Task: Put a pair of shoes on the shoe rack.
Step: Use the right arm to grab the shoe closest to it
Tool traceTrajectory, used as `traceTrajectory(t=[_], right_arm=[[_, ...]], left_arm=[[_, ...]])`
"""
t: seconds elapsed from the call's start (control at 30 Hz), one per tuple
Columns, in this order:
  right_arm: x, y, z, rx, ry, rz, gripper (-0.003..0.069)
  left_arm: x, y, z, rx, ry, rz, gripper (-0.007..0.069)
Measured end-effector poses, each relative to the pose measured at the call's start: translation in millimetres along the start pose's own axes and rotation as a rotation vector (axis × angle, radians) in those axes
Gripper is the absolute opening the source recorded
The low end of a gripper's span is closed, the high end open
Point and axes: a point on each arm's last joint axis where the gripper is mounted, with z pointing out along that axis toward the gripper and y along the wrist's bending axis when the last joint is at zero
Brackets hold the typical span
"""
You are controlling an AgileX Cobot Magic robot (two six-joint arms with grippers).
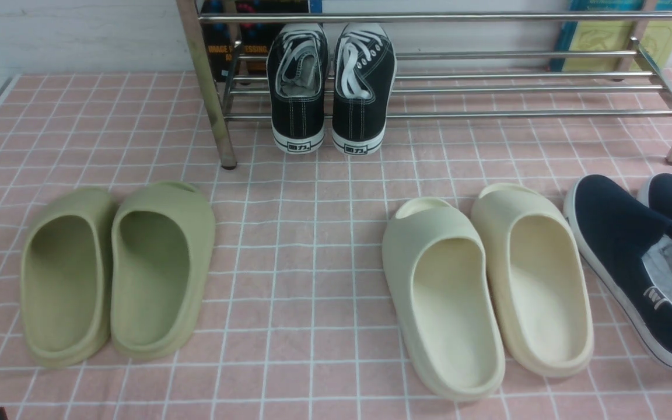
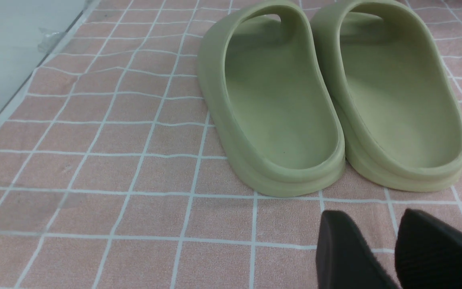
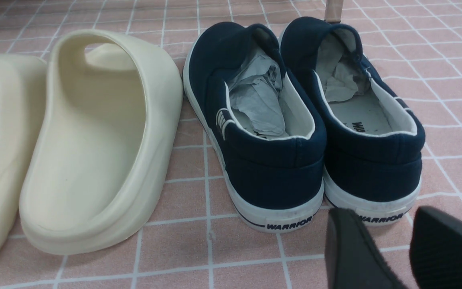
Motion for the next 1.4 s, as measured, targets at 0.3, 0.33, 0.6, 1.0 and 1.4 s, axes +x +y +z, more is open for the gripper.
traceTrajectory(t=[0.3,0.33,0.6,1.0,1.4], right_arm=[[0.1,1.6,0.0,-0.017,0.002,0.046,0.0240],[0.1,2.3,0.0,-0.025,0.002,0.066,0.0240],[-0.7,19.8,-1.8,-0.218,0.057,0.660,0.0240],[-13.8,22.0,-3.3,-0.306,-0.051,0.864,0.0240],[-130.7,37.5,-19.3,-0.300,0.009,0.125,-0.0018]], left_arm=[[0.0,0.0,0.0,0.000,0.000,0.001,0.0239],[0.0,0.0,0.0,0.000,0.000,0.001,0.0239],[0.0,0.0,0.0,0.000,0.000,0.001,0.0239],[0.1,0.0,0.0,0.000,0.001,0.001,0.0239],[0.1,0.0,0.0,0.000,0.001,0.001,0.0239]])
